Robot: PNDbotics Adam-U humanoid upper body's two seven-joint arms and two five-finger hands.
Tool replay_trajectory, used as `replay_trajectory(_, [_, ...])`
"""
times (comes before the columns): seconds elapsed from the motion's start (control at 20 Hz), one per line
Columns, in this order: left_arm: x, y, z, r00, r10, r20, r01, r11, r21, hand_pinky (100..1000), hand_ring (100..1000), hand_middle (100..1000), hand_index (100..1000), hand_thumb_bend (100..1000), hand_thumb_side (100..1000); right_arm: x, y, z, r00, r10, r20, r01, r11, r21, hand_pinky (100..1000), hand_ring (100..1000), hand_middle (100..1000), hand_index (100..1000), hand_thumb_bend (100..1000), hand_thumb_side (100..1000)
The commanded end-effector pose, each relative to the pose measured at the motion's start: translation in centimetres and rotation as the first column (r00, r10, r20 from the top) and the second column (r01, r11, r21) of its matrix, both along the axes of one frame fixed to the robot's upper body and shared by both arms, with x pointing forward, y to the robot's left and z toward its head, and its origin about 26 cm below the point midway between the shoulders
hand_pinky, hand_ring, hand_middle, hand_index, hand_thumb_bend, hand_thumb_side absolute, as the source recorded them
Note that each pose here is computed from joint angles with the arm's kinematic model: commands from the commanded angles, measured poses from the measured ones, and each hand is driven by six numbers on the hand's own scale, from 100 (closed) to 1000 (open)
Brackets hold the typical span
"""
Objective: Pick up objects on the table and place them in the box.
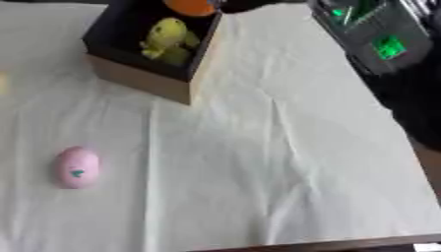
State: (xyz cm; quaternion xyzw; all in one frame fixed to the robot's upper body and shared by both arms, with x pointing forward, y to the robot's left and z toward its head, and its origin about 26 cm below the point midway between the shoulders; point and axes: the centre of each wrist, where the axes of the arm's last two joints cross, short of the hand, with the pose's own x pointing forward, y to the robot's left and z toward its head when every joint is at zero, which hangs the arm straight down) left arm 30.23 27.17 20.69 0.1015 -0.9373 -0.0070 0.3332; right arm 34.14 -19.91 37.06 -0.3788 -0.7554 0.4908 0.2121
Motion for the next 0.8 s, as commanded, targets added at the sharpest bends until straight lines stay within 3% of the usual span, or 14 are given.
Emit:
replay_trajectory(0.05, [-0.2, -0.3, 0.8, 0.999, -0.022, 0.030, 0.022, 1.000, 0.012, 736, 812, 747, 830, 428, 771, 2.7, 0.8, 0.1, 0.998, -0.061, 0.013, 0.061, 0.998, 0.010, 704, 532, 430, 470, 100, 100])
replay_trajectory(0.25, [-0.1, -0.6, 1.1, 0.998, -0.041, 0.038, 0.040, 0.999, 0.019, 736, 813, 748, 830, 429, 770, 6.8, 1.9, -1.5, 0.990, -0.141, -0.012, 0.141, 0.990, -0.011, 723, 562, 463, 496, 100, 100])
replay_trajectory(0.45, [-0.1, -0.8, 1.2, 0.998, -0.049, 0.039, 0.048, 0.999, 0.020, 736, 813, 748, 830, 429, 770, 10.1, 2.2, -4.2, 0.974, -0.213, -0.071, 0.208, 0.976, -0.071, 752, 612, 520, 559, 100, 100])
replay_trajectory(0.65, [-0.1, -0.7, 1.2, 0.998, -0.046, 0.039, 0.046, 0.999, 0.019, 736, 814, 749, 830, 430, 769, 11.4, 2.2, -5.8, 0.970, -0.215, -0.110, 0.202, 0.972, -0.122, 765, 655, 572, 633, 100, 100])
replay_trajectory(0.8, [-0.1, -0.7, 1.2, 0.998, -0.045, 0.041, 0.044, 0.999, 0.019, 736, 814, 749, 830, 431, 769, 11.7, 2.2, -6.0, 0.971, -0.208, -0.118, 0.192, 0.972, -0.139, 786, 729, 653, 750, 100, 100])
